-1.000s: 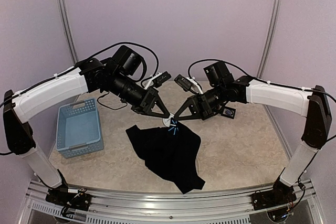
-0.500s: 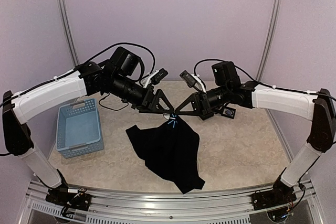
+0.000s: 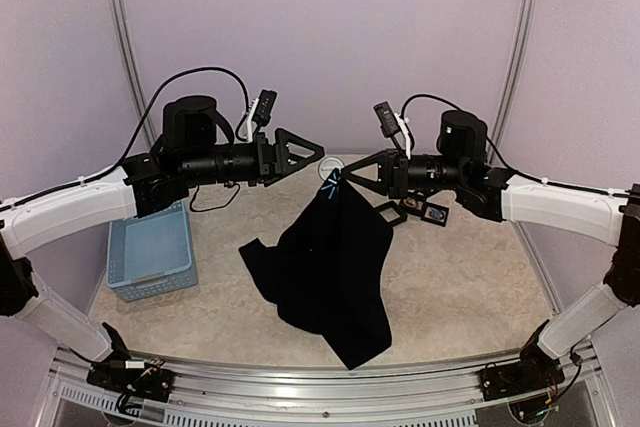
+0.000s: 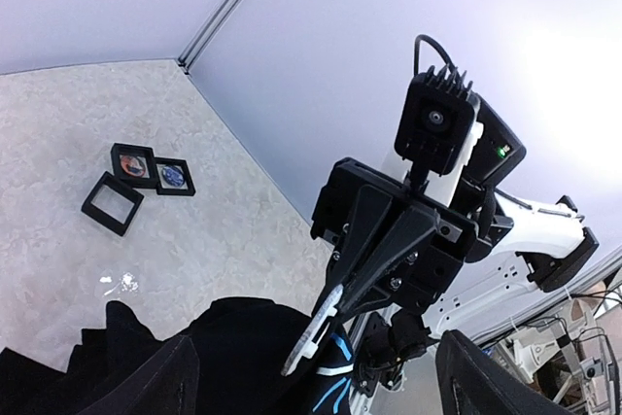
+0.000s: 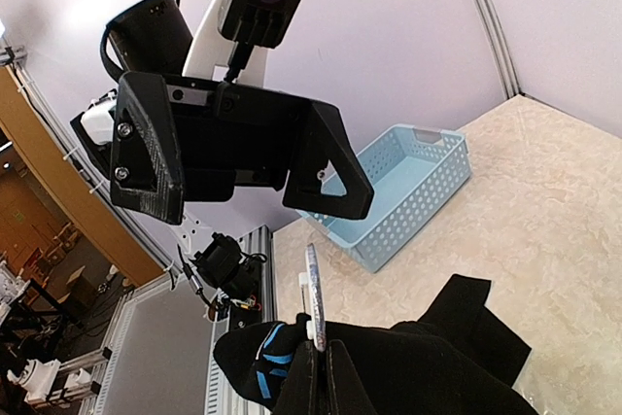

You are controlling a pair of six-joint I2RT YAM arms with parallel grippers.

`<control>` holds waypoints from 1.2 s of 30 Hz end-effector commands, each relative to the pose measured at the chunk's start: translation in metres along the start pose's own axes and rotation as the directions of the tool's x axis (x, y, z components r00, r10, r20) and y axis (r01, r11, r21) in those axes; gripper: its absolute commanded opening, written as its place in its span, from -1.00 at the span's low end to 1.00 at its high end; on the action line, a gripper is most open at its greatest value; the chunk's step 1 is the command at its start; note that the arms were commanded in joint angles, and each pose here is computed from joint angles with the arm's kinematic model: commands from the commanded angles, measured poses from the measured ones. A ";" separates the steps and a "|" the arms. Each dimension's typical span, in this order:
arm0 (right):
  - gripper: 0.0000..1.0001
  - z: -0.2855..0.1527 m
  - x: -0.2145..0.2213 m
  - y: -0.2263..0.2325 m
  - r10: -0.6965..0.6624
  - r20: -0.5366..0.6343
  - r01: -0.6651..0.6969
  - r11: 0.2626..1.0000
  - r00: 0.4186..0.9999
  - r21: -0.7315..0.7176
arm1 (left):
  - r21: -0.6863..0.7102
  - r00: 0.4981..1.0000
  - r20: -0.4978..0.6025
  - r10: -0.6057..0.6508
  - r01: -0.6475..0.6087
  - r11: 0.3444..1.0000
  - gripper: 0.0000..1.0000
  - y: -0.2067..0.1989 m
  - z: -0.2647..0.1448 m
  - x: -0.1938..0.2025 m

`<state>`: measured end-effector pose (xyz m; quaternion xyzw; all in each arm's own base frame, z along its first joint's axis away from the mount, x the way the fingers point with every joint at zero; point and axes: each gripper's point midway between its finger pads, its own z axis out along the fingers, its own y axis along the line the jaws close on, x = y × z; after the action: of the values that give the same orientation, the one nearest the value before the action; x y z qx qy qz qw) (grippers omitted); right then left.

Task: Remove the brooch from the garment
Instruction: Pass from the right arm to the left

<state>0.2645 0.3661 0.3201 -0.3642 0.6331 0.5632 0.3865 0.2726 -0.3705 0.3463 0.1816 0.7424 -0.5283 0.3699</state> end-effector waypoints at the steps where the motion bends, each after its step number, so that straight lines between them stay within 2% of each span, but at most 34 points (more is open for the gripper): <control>1: -1.00 -0.009 -0.030 0.009 -0.035 0.141 0.035 0.999 0.989 0.003 | 0.075 0.997 0.059 -0.052 0.047 0.996 0.66 -0.005 0.015 -0.004; 6: -1.00 -0.010 -0.037 0.011 -0.034 0.176 0.035 0.999 0.984 -0.005 | 0.077 0.997 0.028 -0.073 0.070 0.995 0.66 -0.002 0.023 0.007; 11: -1.00 -0.011 -0.040 0.011 -0.011 0.202 0.014 1.000 0.979 -0.017 | 0.100 0.996 -0.005 -0.089 0.089 0.991 0.48 -0.004 0.032 0.015; 14: -1.00 -0.010 -0.039 0.010 -0.003 0.203 0.007 1.000 0.979 -0.016 | 0.098 0.996 -0.020 -0.090 0.091 0.991 0.44 -0.003 0.033 0.018; 23: -1.00 -0.007 -0.037 0.007 0.030 0.200 -0.025 0.999 0.979 -0.028 | 0.118 0.994 -0.061 -0.089 0.096 0.988 -0.14 -0.006 0.036 0.027; 31: -1.00 -0.003 -0.031 0.006 0.069 0.173 -0.058 0.996 0.982 -0.064 | 0.122 0.995 -0.052 -0.082 0.088 0.989 -0.37 -0.008 0.035 0.024; 36: -1.00 0.001 -0.026 0.008 0.087 0.146 -0.073 0.992 0.985 -0.105 | 0.121 0.996 -0.042 -0.073 0.078 0.990 -0.59 -0.008 0.034 0.022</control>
<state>0.2730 0.3668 0.3430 -0.2998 0.6055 0.6185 0.4013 0.2674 -0.4039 0.3260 0.1744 0.7292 -0.5804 0.3178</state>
